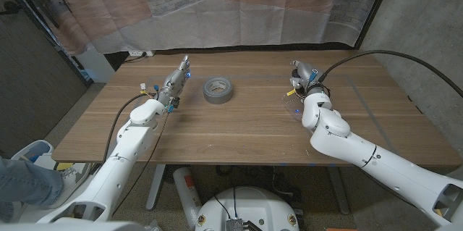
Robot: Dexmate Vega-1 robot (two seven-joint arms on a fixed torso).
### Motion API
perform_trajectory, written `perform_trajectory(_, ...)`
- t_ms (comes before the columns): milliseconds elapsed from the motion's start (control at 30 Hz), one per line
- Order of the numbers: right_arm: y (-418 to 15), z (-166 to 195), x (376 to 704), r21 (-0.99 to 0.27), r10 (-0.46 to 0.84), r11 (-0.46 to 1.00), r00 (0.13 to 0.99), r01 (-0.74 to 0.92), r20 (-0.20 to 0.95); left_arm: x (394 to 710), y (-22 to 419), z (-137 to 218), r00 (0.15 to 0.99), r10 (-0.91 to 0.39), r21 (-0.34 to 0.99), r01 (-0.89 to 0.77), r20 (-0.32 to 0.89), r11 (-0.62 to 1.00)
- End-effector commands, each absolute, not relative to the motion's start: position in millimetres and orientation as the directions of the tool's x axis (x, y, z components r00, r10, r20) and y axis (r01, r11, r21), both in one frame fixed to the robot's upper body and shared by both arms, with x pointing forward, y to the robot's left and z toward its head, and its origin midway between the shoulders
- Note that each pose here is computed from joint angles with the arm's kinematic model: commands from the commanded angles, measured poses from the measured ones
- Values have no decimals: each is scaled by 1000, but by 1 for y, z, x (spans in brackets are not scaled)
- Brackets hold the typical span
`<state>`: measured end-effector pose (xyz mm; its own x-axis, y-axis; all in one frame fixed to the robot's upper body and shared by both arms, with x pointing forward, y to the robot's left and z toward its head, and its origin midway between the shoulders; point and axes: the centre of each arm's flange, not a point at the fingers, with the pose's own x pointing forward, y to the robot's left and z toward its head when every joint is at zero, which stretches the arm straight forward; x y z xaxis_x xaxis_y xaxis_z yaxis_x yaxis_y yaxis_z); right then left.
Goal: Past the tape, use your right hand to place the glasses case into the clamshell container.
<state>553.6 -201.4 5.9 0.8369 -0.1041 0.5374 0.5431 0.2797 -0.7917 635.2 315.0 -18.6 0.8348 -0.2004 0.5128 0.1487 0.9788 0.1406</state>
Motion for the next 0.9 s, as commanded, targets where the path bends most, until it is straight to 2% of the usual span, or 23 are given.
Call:
perform_trajectory(33, -205, -10, 559, -786, -128, 292, 837, 545, 532, 631, 318, -16, 836, -196, 148, 139, 512, 979)
perform_trajectory(900, -208, -26, 577, -793, -130, 339, 860, 506, 493, 630, 311, -17, 840, -201, 157, 140, 504, 978)
